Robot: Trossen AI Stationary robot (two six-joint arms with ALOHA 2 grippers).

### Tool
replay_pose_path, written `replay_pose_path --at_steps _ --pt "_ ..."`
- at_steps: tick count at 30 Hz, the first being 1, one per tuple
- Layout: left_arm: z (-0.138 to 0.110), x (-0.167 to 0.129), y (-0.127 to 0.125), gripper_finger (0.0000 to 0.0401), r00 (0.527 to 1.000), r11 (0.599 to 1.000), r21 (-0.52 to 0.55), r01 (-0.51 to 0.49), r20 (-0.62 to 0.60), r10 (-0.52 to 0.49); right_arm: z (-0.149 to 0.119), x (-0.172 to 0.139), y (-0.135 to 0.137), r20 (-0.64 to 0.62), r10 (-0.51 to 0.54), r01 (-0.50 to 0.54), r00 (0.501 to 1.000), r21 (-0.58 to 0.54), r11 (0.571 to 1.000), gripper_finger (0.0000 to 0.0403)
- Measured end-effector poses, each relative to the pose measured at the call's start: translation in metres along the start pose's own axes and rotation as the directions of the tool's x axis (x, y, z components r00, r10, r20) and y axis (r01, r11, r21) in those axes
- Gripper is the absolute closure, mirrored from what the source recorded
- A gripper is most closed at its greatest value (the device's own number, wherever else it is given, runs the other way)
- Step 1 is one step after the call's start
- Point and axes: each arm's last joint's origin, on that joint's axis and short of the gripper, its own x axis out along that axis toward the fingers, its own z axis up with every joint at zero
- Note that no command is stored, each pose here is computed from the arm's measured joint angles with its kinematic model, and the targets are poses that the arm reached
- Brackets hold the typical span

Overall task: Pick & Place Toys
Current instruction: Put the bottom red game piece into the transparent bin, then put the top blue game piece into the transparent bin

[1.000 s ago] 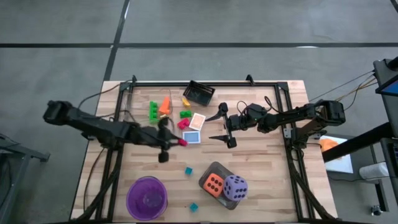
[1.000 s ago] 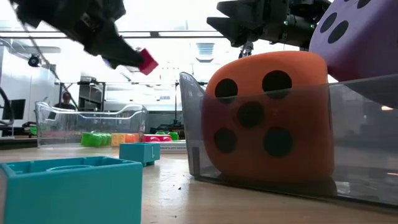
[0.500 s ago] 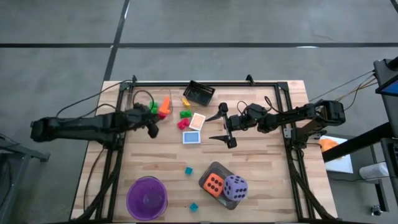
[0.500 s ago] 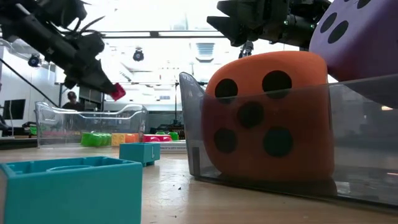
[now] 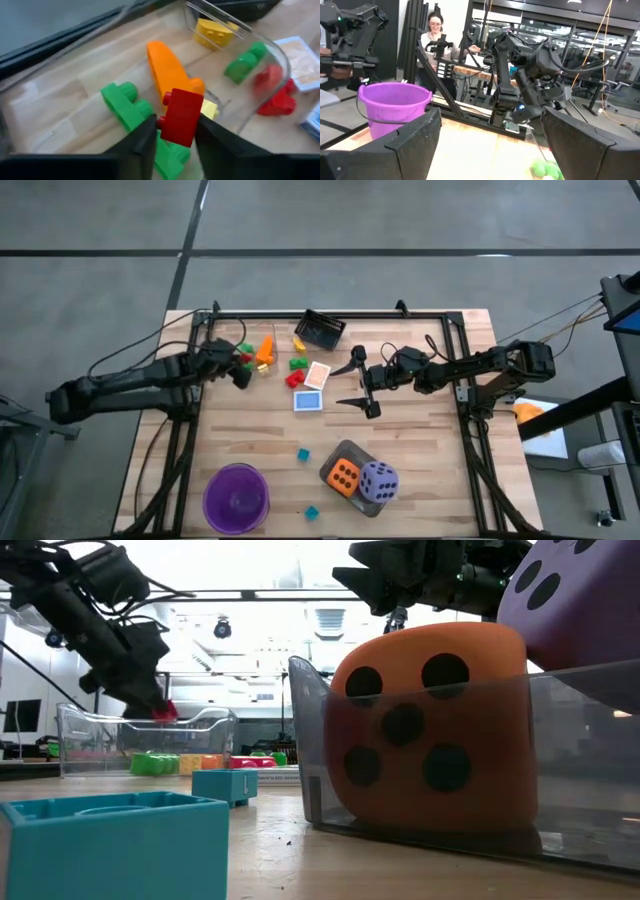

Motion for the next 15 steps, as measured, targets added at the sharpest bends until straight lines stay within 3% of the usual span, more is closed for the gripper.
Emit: replay_pose_path --at_steps 8,11,15 --pt "0.009 -0.007 -0.005 0.0095 0.994 0.994 0.003 0.107 -0.010 -0.107 0.000 0.000 0.000 0.000 0.000 0.000 1.000 -0.003 1.000 0.0064" --pt "0.018 -0.013 -0.007 0.0063 0.989 0.988 0.034 0.150 0.012 -0.151 0.000 0.000 0.000 0.001 0.000 0.000 1.000 -0.003 1.000 0.0064" --pt "0.033 -0.023 -0.019 0.0055 0.950 0.953 0.087 0.291 0.091 -0.299 0.003 0.000 0.000 0.029 -0.003 0.004 1.000 -0.014 1.000 0.0064"
